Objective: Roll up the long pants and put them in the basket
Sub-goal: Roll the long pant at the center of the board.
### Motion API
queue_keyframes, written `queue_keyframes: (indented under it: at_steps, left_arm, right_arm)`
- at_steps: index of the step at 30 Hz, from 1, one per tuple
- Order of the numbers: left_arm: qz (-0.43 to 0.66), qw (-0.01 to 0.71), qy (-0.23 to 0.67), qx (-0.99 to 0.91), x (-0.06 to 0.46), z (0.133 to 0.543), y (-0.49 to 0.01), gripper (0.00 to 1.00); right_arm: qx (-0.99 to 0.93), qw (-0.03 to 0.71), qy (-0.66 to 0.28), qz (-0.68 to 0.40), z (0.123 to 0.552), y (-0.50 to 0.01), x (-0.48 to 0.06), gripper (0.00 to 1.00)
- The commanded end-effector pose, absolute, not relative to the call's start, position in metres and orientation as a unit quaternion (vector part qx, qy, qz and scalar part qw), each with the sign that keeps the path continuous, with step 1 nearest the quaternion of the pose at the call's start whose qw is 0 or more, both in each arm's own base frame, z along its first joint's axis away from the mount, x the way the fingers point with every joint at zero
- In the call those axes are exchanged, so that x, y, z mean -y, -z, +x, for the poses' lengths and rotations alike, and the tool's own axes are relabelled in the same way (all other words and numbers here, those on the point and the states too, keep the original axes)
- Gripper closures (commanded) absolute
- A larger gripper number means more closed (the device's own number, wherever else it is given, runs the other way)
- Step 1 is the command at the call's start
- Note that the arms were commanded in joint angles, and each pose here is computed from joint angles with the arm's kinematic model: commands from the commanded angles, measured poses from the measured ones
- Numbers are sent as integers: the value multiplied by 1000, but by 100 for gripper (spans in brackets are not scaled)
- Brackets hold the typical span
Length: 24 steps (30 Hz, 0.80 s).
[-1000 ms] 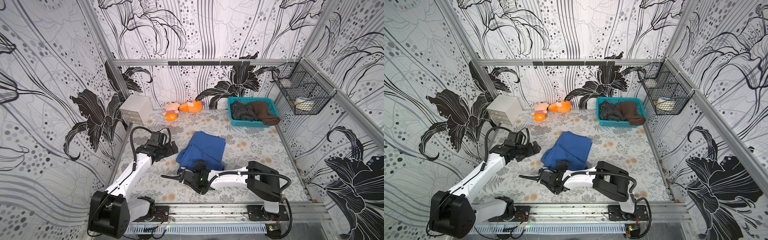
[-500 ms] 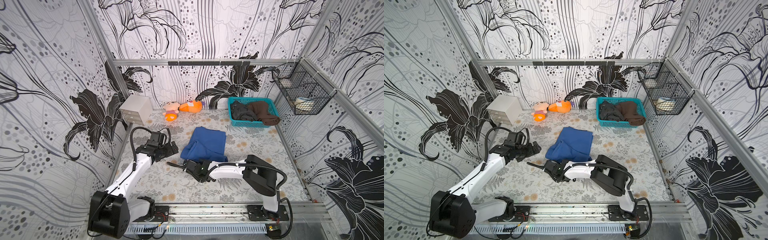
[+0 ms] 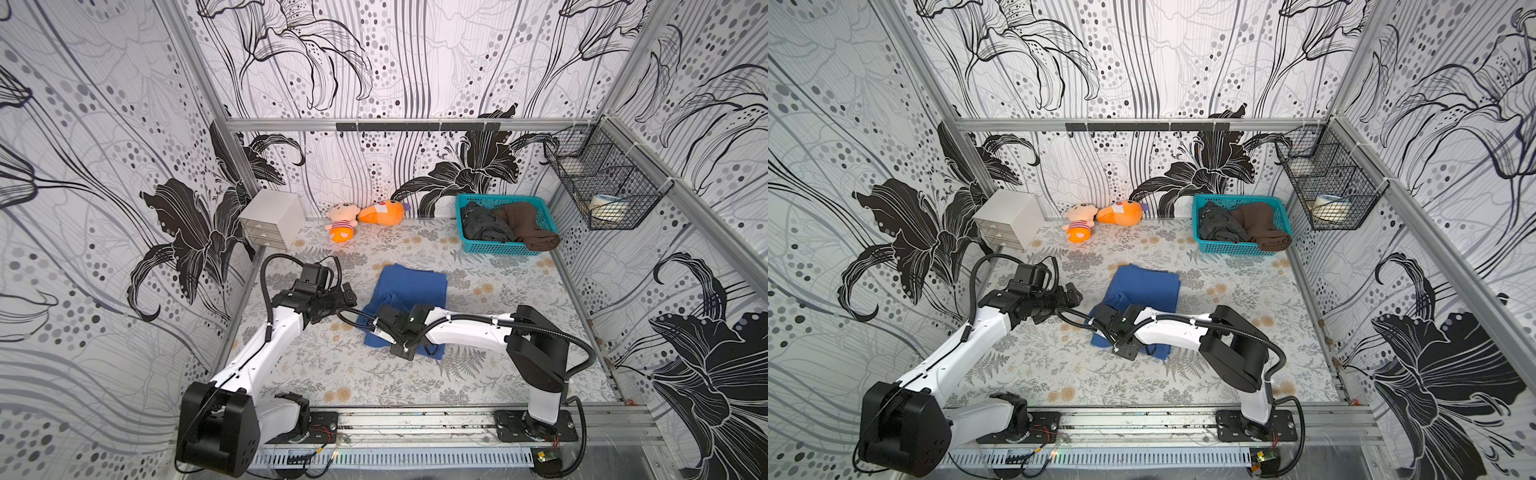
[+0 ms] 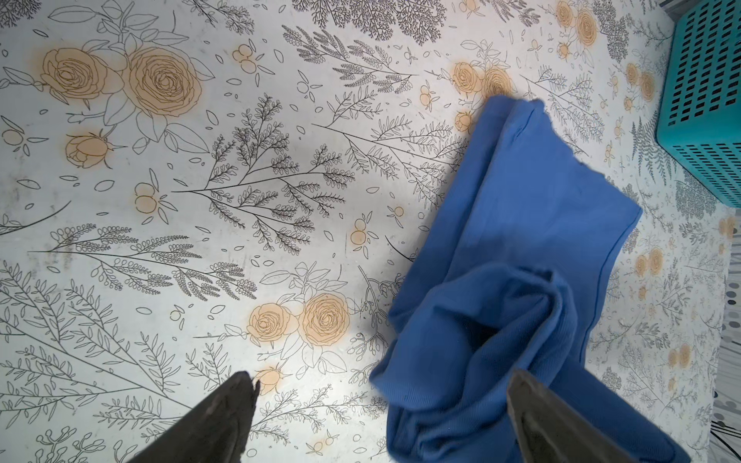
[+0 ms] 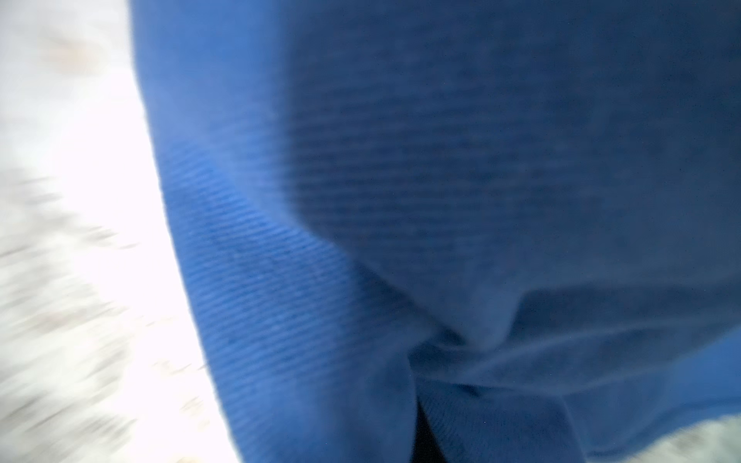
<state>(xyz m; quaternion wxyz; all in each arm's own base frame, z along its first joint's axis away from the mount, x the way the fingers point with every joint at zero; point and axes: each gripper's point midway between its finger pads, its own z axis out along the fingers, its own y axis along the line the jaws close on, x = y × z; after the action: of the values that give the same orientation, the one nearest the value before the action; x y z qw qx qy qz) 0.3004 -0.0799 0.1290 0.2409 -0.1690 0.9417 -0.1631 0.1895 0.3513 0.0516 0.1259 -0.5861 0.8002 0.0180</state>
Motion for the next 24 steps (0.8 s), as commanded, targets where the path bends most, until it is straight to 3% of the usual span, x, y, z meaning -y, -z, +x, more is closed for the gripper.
queue_keyframes:
  at_steps: [1, 12, 17, 24]
  left_arm:
    - [-159, 257, 170, -938, 80, 303, -134, 1]
    - [-156, 259, 184, -935, 85, 305, -133, 1]
    - [-153, 261, 188, -934, 87, 304, -135, 1]
    - [-152, 265, 195, -932, 88, 303, -137, 1]
  right_arm:
    - [-786, -17, -177, -593, 105, -87, -352, 100]
    - [-728, -96, -366, -571, 52, -167, -363, 100]
    - [-730, -157, -446, -494, 80, -164, -371, 100]
    - [-763, -192, -453, -420, 134, -118, -378, 100]
